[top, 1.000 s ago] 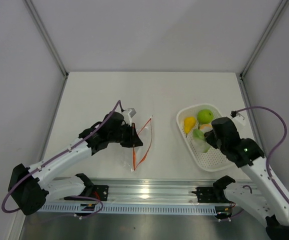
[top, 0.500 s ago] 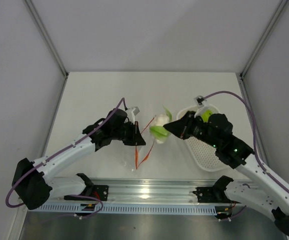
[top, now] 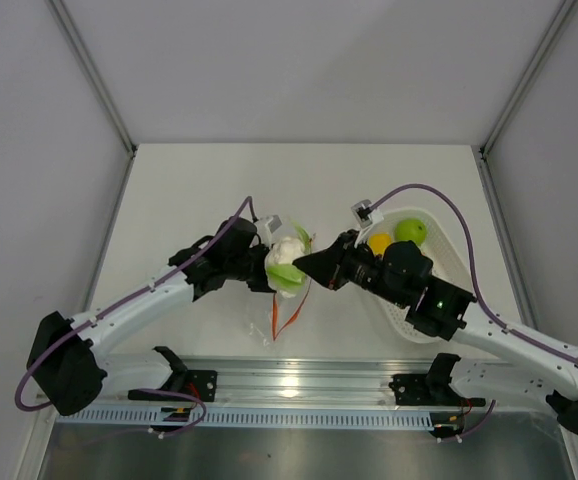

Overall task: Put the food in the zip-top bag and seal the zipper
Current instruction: Place the fake vegetable in the zipper food storage bag.

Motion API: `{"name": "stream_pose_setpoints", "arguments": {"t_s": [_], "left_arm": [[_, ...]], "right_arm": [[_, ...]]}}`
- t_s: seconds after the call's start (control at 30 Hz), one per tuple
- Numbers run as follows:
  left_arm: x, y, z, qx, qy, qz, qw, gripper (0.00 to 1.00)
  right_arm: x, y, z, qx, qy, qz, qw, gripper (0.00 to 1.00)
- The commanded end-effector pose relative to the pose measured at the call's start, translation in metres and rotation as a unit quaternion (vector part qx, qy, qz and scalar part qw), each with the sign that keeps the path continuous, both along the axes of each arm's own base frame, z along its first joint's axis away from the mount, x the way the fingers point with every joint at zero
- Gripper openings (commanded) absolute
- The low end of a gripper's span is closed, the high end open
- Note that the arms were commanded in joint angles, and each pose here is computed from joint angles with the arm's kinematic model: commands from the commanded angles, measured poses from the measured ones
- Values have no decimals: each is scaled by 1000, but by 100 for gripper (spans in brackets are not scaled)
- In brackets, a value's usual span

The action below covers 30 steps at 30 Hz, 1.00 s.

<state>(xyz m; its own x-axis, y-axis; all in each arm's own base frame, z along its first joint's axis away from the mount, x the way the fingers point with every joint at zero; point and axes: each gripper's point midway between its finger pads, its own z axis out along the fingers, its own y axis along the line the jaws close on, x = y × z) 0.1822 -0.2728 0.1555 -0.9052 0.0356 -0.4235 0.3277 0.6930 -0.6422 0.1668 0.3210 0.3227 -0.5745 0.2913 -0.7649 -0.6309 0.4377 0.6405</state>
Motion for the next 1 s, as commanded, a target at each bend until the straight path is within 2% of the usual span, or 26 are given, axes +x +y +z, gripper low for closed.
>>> {"name": "stream_pose_setpoints", "arguments": {"t_s": [0.0, 0.17, 0.67, 0.77, 0.97], "left_arm": [[3, -12, 36, -57, -18, -2, 998, 1], [1, -14, 48, -82, -21, 3, 996, 1], [7, -3, 59, -85, -45, 36, 995, 1], [8, 0, 60, -81, -50, 39, 995, 1], [5, 2, 59, -81, -53, 37, 995, 0]], "right_arm": [[13, -12, 7, 28, -34, -55, 997, 0], [20, -17, -29, 12, -7, -104, 994, 0], [-8, -25, -94, -85, 7, -119, 989, 0], [-12, -35, -114, -122, 13, -123, 985, 0], [-15, -44, -121, -139, 6, -131, 982, 0]]}}
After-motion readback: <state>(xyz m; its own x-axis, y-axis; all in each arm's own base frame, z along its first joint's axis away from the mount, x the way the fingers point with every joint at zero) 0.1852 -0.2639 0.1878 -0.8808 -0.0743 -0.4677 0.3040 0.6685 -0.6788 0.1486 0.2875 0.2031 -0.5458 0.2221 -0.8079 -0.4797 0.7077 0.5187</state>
